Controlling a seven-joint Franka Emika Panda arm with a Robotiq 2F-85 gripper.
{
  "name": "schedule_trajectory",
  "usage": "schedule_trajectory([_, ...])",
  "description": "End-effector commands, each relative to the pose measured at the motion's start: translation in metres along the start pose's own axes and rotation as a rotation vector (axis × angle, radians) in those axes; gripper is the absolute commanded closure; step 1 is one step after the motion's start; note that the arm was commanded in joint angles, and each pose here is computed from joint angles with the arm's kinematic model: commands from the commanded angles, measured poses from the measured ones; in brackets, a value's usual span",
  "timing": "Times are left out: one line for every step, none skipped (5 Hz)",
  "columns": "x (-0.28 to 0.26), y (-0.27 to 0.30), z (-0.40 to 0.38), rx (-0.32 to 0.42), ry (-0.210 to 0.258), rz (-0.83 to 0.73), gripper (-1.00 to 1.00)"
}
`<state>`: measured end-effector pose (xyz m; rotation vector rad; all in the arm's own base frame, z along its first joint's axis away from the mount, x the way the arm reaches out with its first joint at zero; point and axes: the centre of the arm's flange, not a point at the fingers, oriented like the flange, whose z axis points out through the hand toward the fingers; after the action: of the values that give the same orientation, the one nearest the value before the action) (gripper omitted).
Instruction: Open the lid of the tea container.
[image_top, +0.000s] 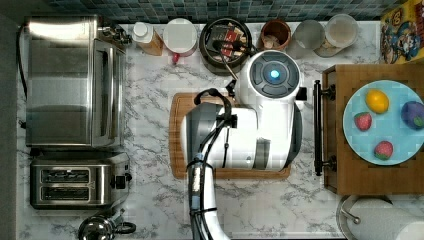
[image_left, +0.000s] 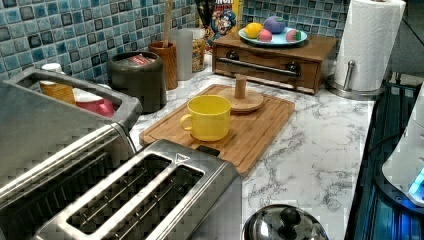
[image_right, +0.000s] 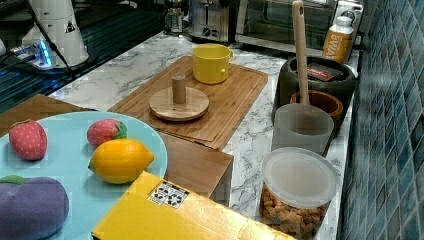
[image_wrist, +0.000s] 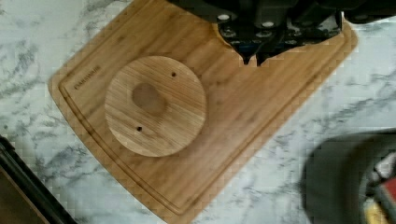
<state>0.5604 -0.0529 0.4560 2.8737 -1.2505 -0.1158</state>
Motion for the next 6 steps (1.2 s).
schedule_trajectory([0.018,0.054,0.006,0.029,0.041,0.208,-1.0])
schedule_trajectory([0.017,0.059,0.021,0.012,0.04,0.208,-1.0])
schedule_trajectory([0.021,0.065,0.044,-0.022,0.008,0.225,-1.0])
schedule_trajectory([0.026,0.074,0.063,-0.043,-0.013,0.241,-1.0])
schedule_trajectory([0.036,0.079,0.084,-0.064,-0.025,0.266,-1.0])
schedule_trajectory([0.043,0.084,0.102,-0.073,-0.049,0.277,-1.0])
